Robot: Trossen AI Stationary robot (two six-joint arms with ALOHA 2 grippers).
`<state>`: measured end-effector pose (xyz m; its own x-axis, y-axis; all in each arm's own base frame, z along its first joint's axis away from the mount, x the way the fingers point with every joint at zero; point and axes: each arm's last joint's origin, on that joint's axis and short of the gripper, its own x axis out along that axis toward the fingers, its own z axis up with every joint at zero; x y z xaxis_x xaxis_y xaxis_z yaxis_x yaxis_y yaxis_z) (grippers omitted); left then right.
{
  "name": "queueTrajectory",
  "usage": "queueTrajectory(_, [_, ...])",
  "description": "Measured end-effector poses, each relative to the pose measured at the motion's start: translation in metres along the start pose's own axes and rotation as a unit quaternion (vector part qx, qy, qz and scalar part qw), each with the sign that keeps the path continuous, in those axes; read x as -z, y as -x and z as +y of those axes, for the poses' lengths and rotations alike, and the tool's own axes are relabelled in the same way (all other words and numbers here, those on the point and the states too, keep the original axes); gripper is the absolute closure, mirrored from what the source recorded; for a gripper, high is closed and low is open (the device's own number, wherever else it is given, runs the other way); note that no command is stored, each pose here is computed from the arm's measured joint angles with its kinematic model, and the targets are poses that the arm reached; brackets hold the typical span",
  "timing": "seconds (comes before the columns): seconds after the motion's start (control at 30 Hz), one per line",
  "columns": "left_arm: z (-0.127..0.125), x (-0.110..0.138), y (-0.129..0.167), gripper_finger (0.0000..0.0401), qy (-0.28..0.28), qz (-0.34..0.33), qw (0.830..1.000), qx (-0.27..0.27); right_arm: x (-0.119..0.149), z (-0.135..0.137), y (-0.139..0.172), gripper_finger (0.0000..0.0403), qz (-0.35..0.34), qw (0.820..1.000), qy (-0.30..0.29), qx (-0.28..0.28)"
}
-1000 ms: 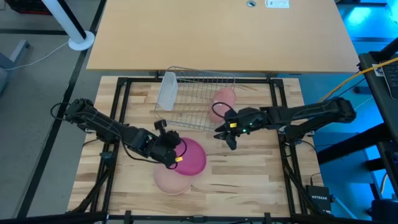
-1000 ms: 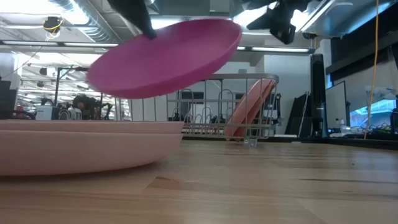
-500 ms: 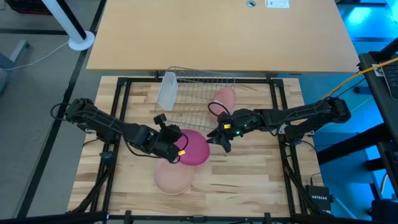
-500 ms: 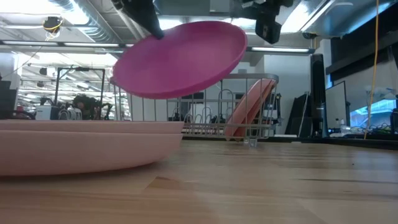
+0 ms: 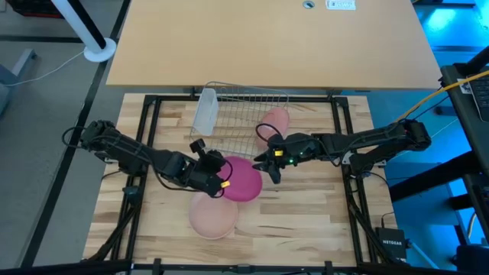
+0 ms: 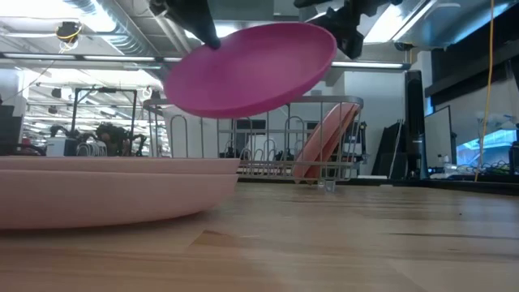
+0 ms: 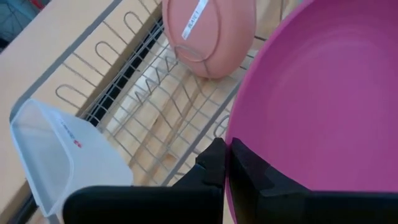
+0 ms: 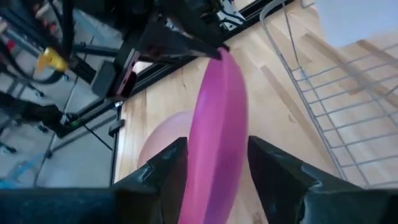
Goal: Sort dishes
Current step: Put the pink plate into the dish rack
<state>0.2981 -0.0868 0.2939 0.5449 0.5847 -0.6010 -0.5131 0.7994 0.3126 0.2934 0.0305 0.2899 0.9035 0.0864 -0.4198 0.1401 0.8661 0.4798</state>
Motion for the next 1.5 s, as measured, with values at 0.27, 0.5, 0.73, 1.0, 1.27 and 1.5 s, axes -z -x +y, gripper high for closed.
queueTrajectory(0.27, [-0.001, -0.002, -0.001, 0.0401, 0.031, -0.008, 0.999, 0.002, 0.003, -0.002, -0.005, 0.0230, 0.009, 1.000, 0.012, 0.005])
queueTrajectory(0.5, [-0.003, -0.009, -0.001, 0.0401, 0.034, -0.033, 0.999, 0.014, 0.009, -0.005, -0.015, 0.0230, 0.029, 0.999, 0.012, 0.006])
queueTrajectory(0.73, [-0.003, -0.008, -0.001, 0.0401, 0.028, -0.028, 0.999, 0.012, 0.009, -0.004, -0.015, 0.0253, 0.030, 0.999, 0.035, 0.004])
queueTrajectory(1.0, [-0.010, -0.007, 0.007, 0.0396, 0.020, -0.041, 0.999, 0.027, 0.012, -0.009, -0.016, 0.0361, 0.034, 0.996, 0.066, 0.037])
queueTrajectory(1.27, [-0.018, -0.004, 0.017, 0.0393, 0.011, -0.051, 0.998, 0.044, 0.013, -0.010, -0.016, 0.0378, 0.035, 0.994, 0.092, 0.056])
queueTrajectory(1.5, [-0.024, -0.003, 0.023, 0.0331, -0.038, -0.067, 0.995, 0.061, 0.013, -0.009, -0.015, 0.0374, 0.043, 0.994, 0.093, 0.039])
